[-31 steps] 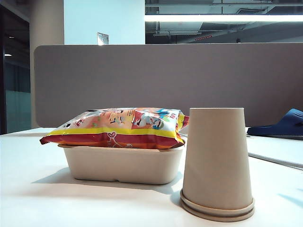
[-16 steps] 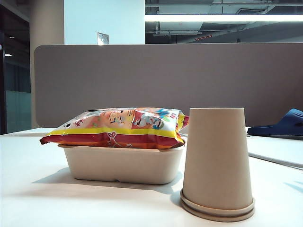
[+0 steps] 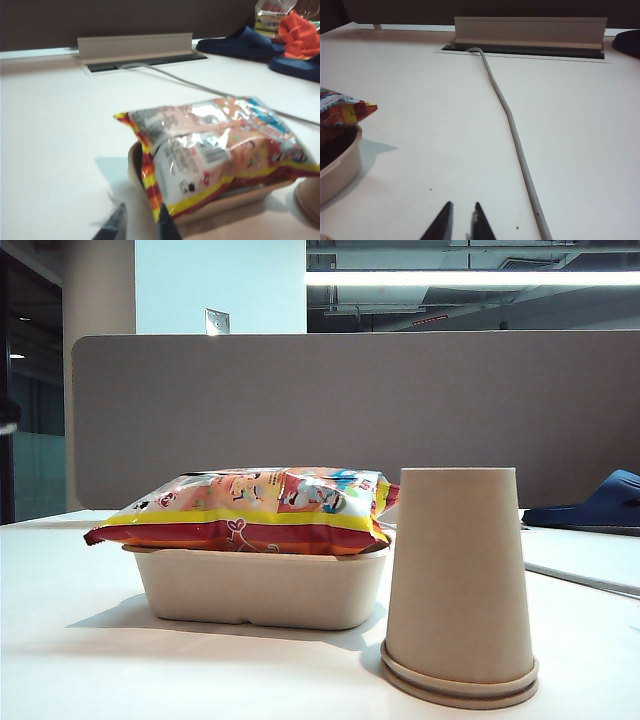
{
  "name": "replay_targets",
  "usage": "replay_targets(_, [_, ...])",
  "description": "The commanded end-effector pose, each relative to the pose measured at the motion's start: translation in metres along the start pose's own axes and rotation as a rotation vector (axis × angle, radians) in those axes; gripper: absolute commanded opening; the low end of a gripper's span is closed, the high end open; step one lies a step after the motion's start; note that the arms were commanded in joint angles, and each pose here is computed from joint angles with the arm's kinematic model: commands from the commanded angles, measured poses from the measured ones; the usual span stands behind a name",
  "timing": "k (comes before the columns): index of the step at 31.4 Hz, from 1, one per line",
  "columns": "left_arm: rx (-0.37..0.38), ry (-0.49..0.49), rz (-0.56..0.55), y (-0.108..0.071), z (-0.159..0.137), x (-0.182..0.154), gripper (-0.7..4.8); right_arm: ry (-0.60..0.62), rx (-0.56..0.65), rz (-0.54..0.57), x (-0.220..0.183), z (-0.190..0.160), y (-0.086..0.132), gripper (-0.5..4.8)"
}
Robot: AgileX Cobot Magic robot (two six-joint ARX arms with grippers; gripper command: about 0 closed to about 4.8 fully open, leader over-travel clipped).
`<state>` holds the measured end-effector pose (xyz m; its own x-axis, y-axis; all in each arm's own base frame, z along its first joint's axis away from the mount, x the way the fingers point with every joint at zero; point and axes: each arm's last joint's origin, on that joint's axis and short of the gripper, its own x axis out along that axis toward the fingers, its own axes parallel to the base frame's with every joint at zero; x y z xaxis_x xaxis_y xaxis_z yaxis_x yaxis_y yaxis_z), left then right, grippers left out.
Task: Pick up a bag of chips and put them in the box.
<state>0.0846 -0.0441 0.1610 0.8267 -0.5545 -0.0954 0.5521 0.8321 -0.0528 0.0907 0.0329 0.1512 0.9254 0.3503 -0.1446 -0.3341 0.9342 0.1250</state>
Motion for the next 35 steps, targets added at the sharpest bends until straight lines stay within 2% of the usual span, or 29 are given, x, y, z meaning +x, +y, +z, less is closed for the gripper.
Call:
replay_targets(1, [0.007, -0.014, -0.003, 0.0003, -0.003, 0.0016, 0.83, -0.023, -0.028, 0.001, -0.0004, 0.0031, 0.0004, 0.49])
replay_targets(9, [0.012, -0.014, -0.002, 0.0003, -0.003, 0.0016, 0.83, 0.01, -0.072, -0.003, 0.0003, -0.0018, -0.0002, 0.49])
replay_targets(18, [0.026, 0.066, 0.0, 0.0006, -0.0108, 0.0014, 0.83, 0.028, -0.071, -0.004, 0.0003, -0.0035, -0.0004, 0.5])
replay_targets(35, [0.029, 0.065, 0.023, 0.0012, -0.0108, 0.0014, 0.83, 0.023, -0.072, -0.003, 0.0003, -0.0031, -0.0004, 0.5])
